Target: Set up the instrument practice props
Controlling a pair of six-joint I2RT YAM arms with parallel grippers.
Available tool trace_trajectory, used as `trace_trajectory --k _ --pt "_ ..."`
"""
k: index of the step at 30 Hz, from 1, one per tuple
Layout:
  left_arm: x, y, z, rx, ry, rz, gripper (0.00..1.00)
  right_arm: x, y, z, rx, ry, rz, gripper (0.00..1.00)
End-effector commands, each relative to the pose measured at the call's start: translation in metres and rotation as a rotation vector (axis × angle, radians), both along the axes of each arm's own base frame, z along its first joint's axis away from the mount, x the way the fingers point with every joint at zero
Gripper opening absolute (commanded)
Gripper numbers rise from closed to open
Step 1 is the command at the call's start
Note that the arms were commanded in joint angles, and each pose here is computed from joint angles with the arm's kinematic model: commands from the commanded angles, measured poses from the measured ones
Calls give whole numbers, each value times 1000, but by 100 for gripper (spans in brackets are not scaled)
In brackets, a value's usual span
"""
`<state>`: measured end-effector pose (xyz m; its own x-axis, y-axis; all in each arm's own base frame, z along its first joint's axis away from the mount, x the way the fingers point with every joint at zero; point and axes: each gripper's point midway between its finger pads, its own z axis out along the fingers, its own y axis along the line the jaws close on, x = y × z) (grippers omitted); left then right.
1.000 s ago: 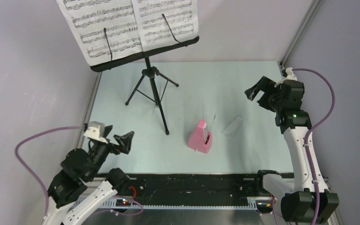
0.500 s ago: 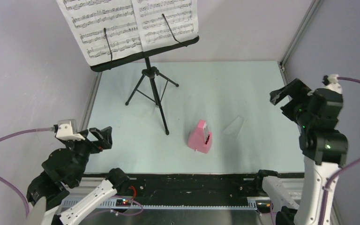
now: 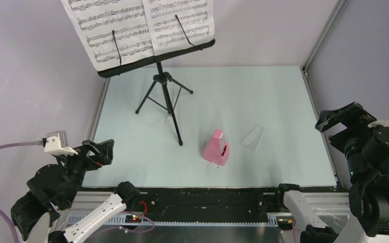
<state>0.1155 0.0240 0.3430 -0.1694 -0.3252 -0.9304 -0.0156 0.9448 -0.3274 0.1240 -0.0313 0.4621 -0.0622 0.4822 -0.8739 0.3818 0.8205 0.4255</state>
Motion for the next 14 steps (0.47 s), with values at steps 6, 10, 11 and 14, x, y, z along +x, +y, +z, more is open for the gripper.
trace_trajectory --k 6,10,11,14 --pt "0 -13 -7 -11 46 -46 100 -3 0 -14 -43 55 28 99" --pt "1 -12 -8 -3 47 -41 100 1 0 -17 -62 55 39 100" --pt "1 -12 -7 -2 47 -43 100 3 -1 -19 -63 56 38 99" --pt "1 -12 -6 8 46 -47 100 3 -1 -19 -58 48 35 99"
